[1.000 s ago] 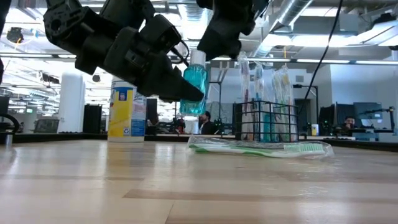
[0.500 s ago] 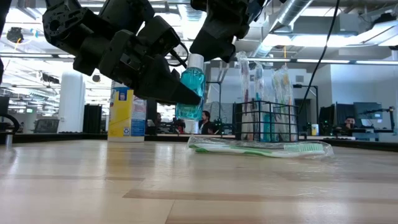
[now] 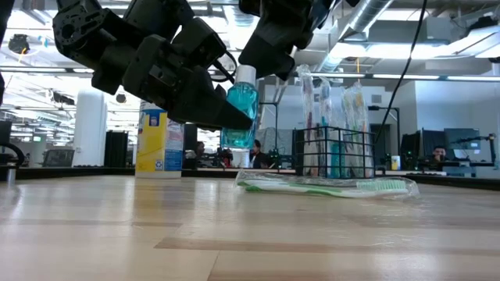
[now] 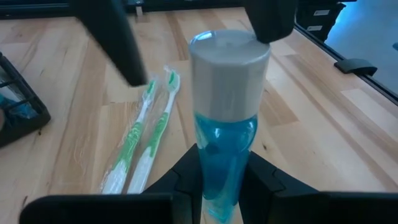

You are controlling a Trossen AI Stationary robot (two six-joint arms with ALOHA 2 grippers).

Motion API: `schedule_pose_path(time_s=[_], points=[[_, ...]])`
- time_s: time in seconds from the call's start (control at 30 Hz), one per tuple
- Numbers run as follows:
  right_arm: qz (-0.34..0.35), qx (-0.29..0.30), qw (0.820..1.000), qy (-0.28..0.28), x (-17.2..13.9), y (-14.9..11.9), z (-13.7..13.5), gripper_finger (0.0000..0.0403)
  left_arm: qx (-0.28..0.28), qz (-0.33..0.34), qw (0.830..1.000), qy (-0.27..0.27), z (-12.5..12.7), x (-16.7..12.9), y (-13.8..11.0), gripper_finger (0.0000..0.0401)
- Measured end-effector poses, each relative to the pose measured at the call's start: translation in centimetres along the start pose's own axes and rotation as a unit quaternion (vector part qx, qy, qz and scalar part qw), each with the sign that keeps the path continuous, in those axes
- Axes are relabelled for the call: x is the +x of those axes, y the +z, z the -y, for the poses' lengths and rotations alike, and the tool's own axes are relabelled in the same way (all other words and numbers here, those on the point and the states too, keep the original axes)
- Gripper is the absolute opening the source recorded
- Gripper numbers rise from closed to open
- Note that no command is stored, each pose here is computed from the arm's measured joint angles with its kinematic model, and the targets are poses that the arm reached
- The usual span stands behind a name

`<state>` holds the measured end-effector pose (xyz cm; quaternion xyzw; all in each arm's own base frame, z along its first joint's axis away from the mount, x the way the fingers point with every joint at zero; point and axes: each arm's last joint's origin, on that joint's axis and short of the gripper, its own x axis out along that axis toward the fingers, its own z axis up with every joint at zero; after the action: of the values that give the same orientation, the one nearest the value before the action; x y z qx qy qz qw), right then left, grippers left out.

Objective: Pick & Place toothbrushing station
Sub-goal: Put the blue mouthwash into the mesh organizer

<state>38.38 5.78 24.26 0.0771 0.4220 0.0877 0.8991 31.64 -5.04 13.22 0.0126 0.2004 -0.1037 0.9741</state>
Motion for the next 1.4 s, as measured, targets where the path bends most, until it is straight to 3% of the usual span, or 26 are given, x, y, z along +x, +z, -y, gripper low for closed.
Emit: schedule_pose_path(time_s=[0.37,1.4], points=[[0.001,0.0,1.0,0.0,0.0,0.0,0.0,0.0192,0.002,0.0,1.0,0.001,0.0,0.0,0.0,0.0059],[0.001,-0.029,1.0,-0.006,0.7,-0.2,-0.9,0.0137,0.007,0.002,1.0,0.004,-0.1,0.0,0.2,0.0059]])
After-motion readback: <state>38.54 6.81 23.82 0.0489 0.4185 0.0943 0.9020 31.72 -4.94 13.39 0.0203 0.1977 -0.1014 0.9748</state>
